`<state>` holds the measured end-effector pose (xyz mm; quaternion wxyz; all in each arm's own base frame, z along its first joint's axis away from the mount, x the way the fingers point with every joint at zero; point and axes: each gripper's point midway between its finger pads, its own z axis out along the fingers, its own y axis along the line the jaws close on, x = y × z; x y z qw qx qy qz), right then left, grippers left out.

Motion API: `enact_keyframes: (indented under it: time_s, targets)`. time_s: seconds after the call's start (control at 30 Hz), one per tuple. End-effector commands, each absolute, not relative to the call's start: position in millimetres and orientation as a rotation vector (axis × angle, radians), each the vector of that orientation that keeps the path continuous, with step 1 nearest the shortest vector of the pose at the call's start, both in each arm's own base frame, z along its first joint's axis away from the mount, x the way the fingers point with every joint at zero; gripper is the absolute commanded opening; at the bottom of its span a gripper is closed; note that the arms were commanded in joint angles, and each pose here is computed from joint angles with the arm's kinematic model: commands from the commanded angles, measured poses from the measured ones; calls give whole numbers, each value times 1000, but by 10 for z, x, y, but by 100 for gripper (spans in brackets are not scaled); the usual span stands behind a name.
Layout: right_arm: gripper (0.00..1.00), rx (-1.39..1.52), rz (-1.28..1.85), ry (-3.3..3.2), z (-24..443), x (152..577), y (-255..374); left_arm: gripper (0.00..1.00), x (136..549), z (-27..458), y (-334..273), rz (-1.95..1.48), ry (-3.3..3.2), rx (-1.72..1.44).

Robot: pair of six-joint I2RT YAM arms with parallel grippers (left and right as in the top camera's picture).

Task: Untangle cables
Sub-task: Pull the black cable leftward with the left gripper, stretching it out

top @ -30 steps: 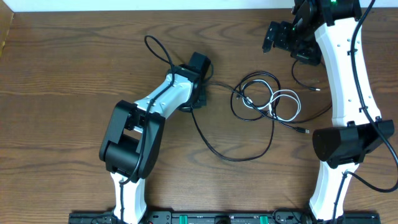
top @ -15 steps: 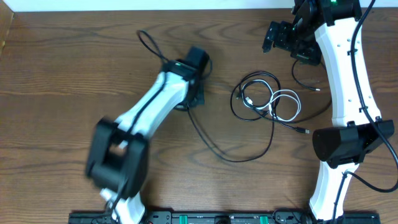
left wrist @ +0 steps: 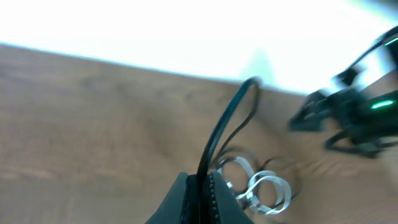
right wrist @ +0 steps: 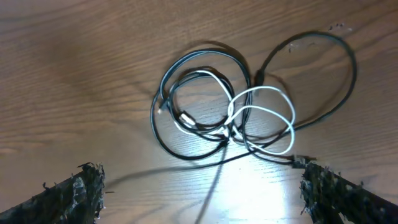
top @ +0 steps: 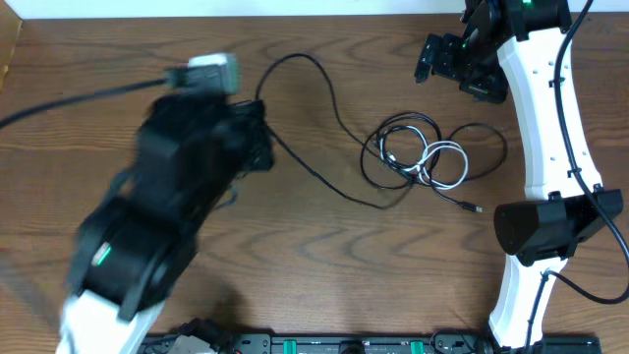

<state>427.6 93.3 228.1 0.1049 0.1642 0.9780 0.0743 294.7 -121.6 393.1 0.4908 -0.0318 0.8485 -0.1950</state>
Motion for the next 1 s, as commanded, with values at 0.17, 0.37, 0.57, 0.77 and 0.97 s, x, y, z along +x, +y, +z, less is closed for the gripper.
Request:
enact_keyframes:
  time_s: [0.17, 0.37, 0.57, 0.77, 0.97]
  targets:
    - [99, 464, 207, 2884, 2285, 4270, 934, 7, 2188, 4868, -582, -475, 1672, -186]
    - [99, 460, 207, 2885, 2285, 4267, 945, 7, 2009, 4774, -365, -404, 1687, -240]
    - [99, 457, 208, 2886, 2285, 4265, 955, 8, 2156, 4008, -431, -328, 2005, -331]
    - [99, 456, 208, 2886, 2285, 4265, 957, 69, 2588, 3151, -454, 9, 2353, -350]
    - [99, 456, 208, 2886, 2285, 4265, 957, 76, 3100, 2562, -268, 209, 2503, -491]
